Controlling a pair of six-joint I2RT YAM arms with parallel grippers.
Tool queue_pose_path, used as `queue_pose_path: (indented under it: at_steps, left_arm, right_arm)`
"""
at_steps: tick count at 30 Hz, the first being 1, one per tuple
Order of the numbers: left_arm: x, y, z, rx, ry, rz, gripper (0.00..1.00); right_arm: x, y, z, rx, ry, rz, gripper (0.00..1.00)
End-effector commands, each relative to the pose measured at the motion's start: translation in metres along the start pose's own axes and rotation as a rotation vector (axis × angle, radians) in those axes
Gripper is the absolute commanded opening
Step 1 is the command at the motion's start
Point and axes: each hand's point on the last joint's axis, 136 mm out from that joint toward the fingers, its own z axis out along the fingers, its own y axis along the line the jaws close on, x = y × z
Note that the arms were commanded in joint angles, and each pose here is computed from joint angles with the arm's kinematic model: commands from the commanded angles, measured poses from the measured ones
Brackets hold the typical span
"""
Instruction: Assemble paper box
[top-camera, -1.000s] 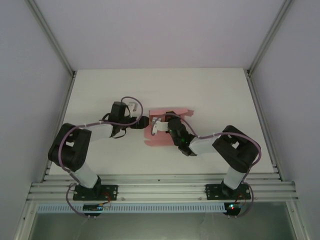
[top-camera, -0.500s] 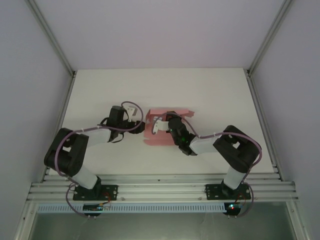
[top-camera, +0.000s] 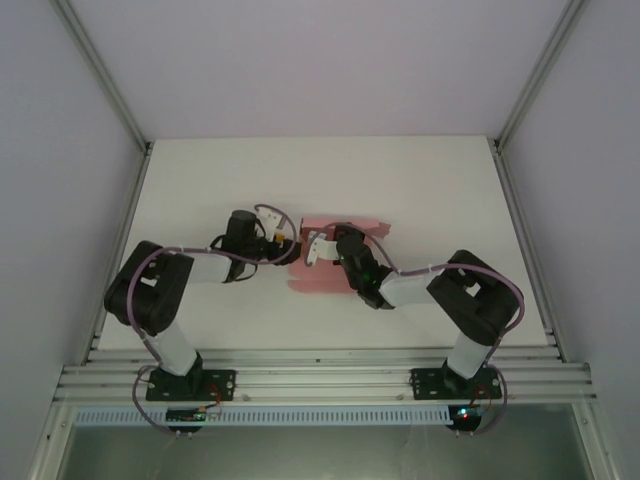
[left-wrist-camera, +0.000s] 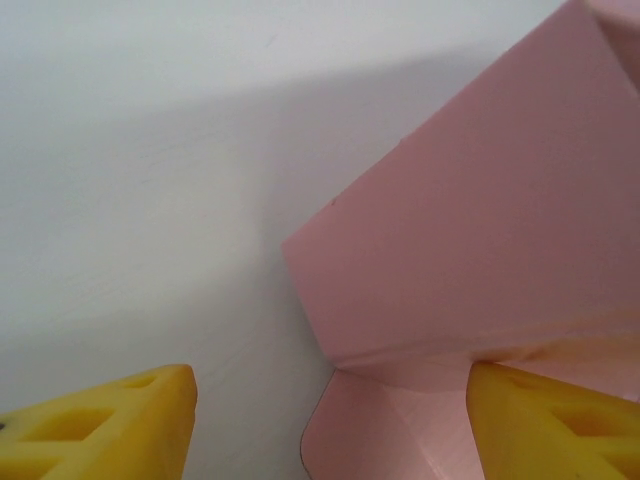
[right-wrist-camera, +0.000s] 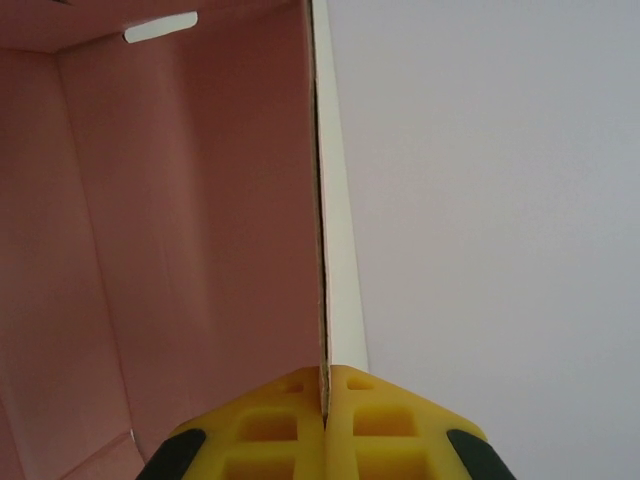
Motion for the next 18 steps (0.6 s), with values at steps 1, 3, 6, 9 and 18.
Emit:
queue_pose_path:
  at_steps: [1, 3, 6, 9, 18]
  left_arm:
    - [-0.023, -0.011, 0.006, 0.053, -0.06, 0.072, 0.7]
    - [-0.025, -0.012, 0.007, 0.057, -0.072, 0.075, 0.7]
    - [-0.028, -0.015, 0.008, 0.062, -0.09, 0.085, 0.71]
    - [-0.029, -0.023, 0.009, 0.092, -0.091, 0.099, 0.74]
    - [-0.032, -0.033, 0.017, 0.157, -0.084, 0.122, 0.69]
  right_arm:
    - [-0.002, 0.007, 0.004, -0.036, 0.007, 0.014, 0.0]
    - [-0.004, 0.008, 0.005, -0.043, 0.004, 0.009, 0.0]
    - [-0.006, 0.007, 0.006, -0.052, 0.004, 0.005, 0.0]
    - [-0.005, 0.008, 0.007, -0.062, 0.01, 0.011, 0.0]
    - [-0.004, 0.01, 0.009, -0.088, 0.015, 0.02, 0.0]
